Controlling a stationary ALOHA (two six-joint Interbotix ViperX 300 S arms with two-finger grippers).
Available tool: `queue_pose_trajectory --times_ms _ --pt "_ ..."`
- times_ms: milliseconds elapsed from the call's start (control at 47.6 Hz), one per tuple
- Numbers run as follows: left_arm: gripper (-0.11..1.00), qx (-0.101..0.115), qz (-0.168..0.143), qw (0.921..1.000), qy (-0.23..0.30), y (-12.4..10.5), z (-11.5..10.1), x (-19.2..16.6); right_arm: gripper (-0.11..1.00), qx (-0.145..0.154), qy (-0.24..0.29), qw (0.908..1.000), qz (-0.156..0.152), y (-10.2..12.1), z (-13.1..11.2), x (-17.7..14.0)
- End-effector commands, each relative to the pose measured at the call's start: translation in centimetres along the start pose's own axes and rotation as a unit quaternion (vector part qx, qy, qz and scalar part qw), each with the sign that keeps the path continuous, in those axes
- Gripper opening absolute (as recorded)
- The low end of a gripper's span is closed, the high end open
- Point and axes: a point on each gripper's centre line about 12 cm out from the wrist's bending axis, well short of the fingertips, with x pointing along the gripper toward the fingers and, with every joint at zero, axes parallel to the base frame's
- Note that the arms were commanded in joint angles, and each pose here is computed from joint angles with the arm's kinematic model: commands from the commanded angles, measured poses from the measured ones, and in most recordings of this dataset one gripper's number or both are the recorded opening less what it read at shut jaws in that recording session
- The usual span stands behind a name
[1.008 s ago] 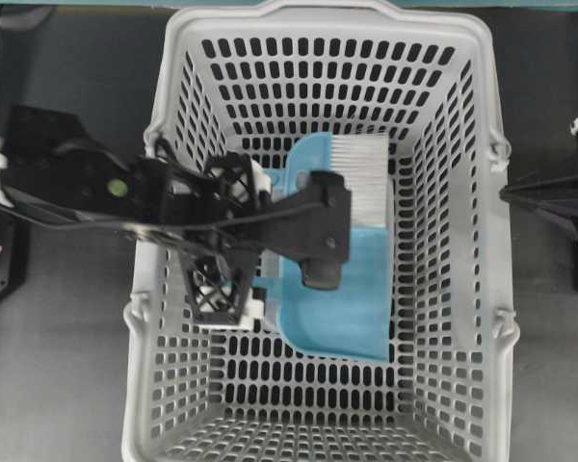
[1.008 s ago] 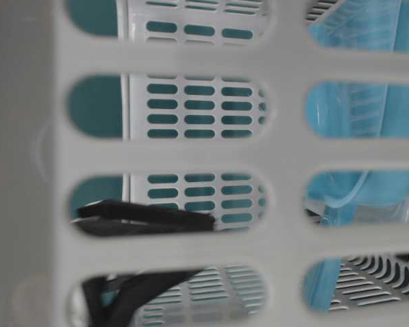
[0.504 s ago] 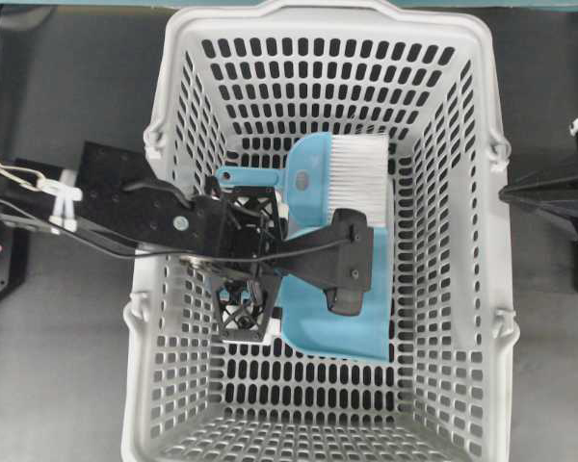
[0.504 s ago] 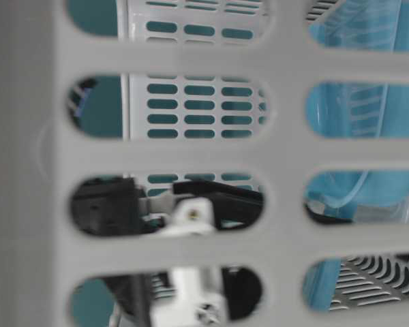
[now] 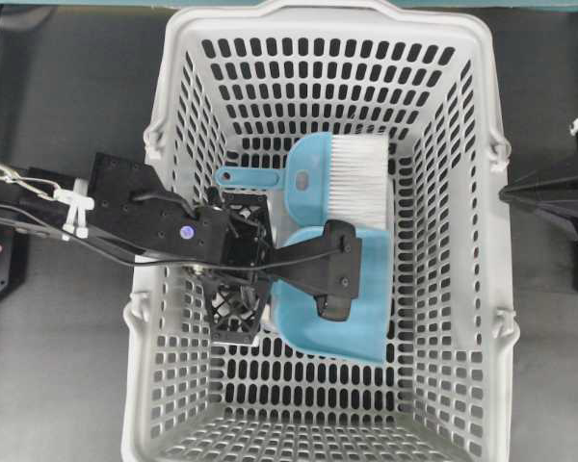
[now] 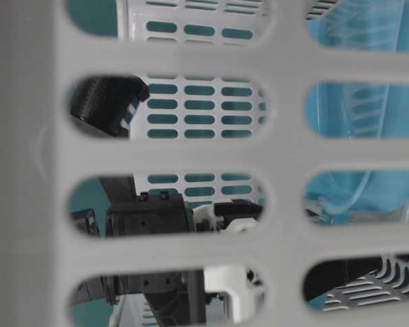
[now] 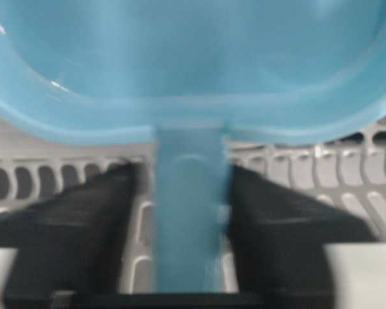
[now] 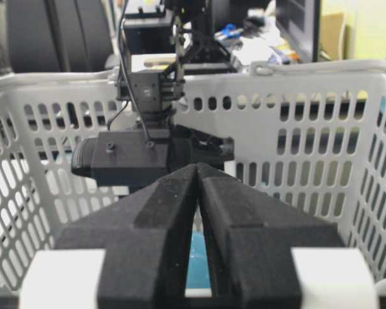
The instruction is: Pick up the dustpan from the shopping basket with the left arm.
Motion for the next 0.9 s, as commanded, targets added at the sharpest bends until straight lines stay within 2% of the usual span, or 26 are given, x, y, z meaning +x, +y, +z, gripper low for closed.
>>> queue_pose_trajectory --times_ms 0,147,462,735,882 --pt "0.27 0.004 0.001 0.9998 -0.022 -0.1 0.6 -1.4 0.01 0.003 -0.004 1.0 0.0 0.0 0.3 0.1" --pt "0.27 0.003 0.001 0.9989 -0.047 0.0 1.6 -3.3 0.01 0.003 -0.005 1.0 0.0 0.0 0.3 0.1" --pt "0.27 -0.002 0.0 0.9944 -0.106 0.3 4.3 -12.4 0.01 0.004 -0.003 1.0 0.0 0.0 0.2 0.0" --pt "0.27 -0.015 0.005 0.9921 -0.124 1.3 4.3 -19.8 0.01 0.004 -0.005 1.0 0.0 0.0 0.2 -0.1" --pt "0.27 -0.021 0.008 0.9941 -0.106 1.8 3.9 -21.4 0.01 0.004 -0.006 1.0 0.001 0.0 0.1 -0.2"
